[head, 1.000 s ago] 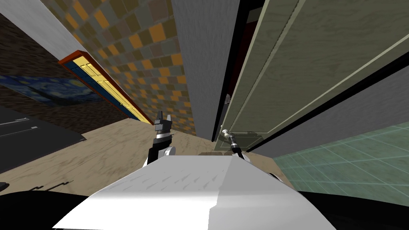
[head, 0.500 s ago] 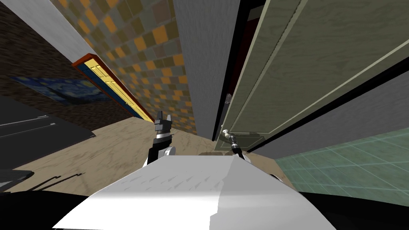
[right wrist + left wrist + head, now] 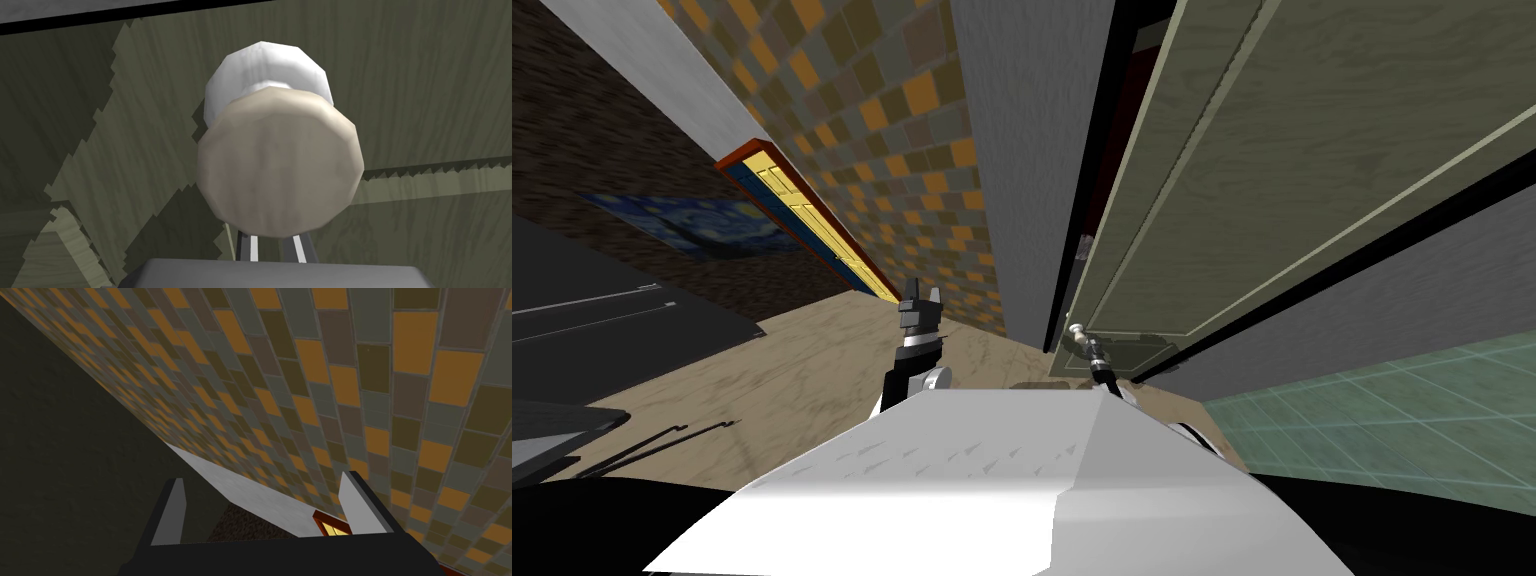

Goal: Pull the door open

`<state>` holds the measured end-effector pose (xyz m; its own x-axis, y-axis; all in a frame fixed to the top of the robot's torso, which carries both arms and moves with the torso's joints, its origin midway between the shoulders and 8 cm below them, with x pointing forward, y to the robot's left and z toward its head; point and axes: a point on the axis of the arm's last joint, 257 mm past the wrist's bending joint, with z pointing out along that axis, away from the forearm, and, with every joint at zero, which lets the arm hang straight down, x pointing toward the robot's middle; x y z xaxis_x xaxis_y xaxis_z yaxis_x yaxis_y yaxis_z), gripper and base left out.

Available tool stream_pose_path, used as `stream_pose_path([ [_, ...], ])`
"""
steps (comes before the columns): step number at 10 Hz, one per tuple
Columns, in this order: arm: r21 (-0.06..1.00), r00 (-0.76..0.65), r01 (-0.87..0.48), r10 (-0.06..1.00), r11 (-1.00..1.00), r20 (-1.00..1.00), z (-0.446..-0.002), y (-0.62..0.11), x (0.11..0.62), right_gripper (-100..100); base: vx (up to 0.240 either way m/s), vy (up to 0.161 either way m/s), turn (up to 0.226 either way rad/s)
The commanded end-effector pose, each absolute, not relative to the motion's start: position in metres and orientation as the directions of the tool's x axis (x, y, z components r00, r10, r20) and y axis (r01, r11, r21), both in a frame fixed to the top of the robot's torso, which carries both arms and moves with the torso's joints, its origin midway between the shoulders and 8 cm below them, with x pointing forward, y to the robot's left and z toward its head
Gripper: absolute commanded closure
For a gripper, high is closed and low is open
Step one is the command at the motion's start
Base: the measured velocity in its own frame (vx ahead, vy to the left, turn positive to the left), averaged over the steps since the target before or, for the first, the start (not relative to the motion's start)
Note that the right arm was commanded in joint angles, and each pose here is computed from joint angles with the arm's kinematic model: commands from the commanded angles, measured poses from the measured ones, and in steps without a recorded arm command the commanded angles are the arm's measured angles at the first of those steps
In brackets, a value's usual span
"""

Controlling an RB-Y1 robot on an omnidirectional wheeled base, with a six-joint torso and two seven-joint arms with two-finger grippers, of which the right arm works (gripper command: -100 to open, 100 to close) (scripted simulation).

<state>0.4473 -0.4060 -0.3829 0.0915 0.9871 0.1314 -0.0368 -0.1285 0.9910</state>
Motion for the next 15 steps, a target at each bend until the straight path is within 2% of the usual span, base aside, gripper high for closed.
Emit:
stream_pose_path([
  [1,0.983,0.065,-0.041,0.982,-0.178,0.180,-0.384,-0.387,0.448,100,-0.035,-0.016,0.024],
  [3,0.983,0.067,-0.038,0.981,-0.177,0.180,-0.386,-0.387,0.447,100,-0.006,-0.005,-0.001],
  [4,0.984,0.090,0.006,0.980,-0.176,0.175,-0.403,-0.393,0.435,100,0.004,0.002,0.019],
  [5,0.983,0.062,-0.046,0.982,-0.178,0.180,-0.382,-0.386,0.449,100,-0.001,0.006,-0.022],
  [10,0.961,0.071,-0.048,0.959,-0.273,0.276,-0.385,-0.388,0.447,100,-0.034,-0.014,0.044],
  [11,0.951,0.104,-0.051,0.945,-0.306,0.310,-0.387,-0.406,0.440,-100,-0.055,-0.030,0.024],
  [15,0.899,0.111,-0.075,0.892,-0.432,0.438,-0.387,-0.402,0.443,-100,-0.077,-0.033,0.036],
])
